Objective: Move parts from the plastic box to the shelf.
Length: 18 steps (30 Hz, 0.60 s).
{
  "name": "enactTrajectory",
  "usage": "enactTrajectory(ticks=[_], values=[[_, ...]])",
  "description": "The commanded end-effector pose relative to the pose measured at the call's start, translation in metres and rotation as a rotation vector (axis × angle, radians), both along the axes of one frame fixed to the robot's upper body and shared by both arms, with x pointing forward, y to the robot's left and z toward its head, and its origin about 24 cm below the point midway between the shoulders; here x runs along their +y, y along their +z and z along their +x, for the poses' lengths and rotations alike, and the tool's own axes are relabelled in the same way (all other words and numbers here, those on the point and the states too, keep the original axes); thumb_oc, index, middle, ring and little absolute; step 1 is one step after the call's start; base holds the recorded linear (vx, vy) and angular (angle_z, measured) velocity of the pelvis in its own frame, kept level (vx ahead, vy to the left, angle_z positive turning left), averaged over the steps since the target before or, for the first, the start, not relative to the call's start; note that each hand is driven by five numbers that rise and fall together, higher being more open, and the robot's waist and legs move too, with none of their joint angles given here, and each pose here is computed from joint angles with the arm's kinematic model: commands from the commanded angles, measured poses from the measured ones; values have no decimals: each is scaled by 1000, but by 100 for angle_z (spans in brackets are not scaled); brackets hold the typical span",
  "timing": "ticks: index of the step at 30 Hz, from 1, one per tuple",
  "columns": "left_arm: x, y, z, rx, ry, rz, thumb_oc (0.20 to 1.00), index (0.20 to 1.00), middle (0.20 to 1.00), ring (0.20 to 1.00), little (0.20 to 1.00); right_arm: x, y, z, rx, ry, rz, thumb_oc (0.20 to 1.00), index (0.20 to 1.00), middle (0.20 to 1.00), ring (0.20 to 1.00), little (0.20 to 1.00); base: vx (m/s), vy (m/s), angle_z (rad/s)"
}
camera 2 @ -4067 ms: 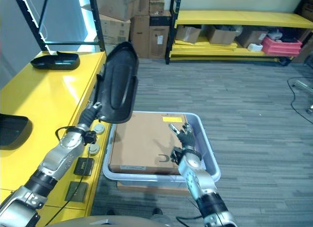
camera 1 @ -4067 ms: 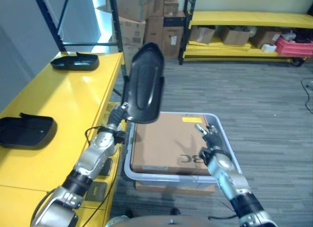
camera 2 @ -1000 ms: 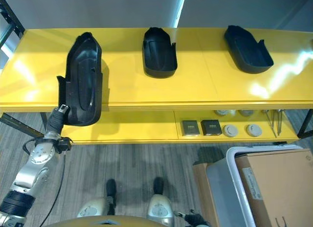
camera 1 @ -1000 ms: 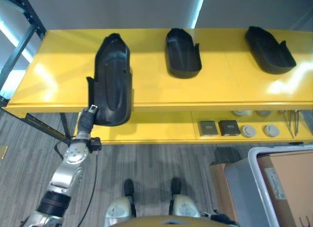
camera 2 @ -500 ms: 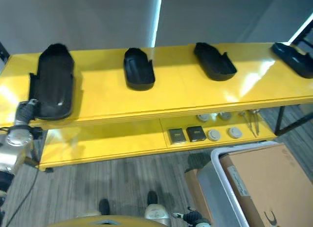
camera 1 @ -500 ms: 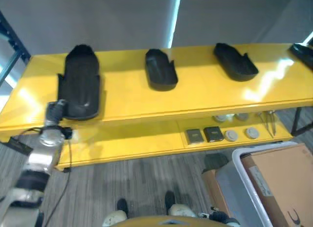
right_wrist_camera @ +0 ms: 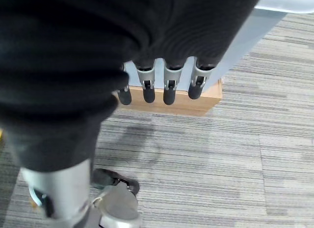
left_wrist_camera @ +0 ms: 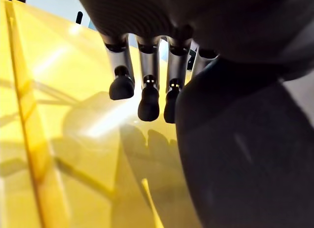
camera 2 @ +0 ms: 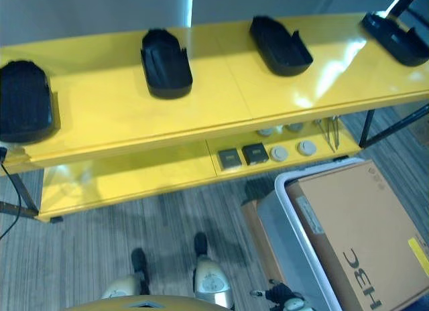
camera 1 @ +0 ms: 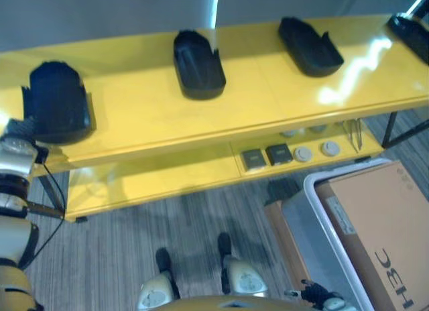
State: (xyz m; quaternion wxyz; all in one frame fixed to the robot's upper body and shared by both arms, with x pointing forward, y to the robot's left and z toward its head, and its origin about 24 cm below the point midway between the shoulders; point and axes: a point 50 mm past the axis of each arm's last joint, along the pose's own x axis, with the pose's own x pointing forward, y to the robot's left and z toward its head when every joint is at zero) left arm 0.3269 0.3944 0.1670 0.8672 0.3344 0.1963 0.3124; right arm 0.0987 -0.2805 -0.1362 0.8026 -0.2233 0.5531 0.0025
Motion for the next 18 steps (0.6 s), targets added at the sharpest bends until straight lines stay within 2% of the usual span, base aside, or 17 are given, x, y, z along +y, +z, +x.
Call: enactTrajectory(ticks=[1,8,18], values=[[14,51,-2,-63,35,171,200,200,200,200,200,-7,4,4,-16,22,-10,1000,1000,1000,1000,1000,-87,-43,0],[15,86,-2,-41,78,285,200,200,200,200,200,1,3,11,-40,20,13,1000,1000,1000,1000,1000,-51,-33,-5],[31,90,-15,32,150,303,200,200,200,200,200,4,5,21,-67,16,25,1000,1000,1000,1000,1000,-4,-1,0]])
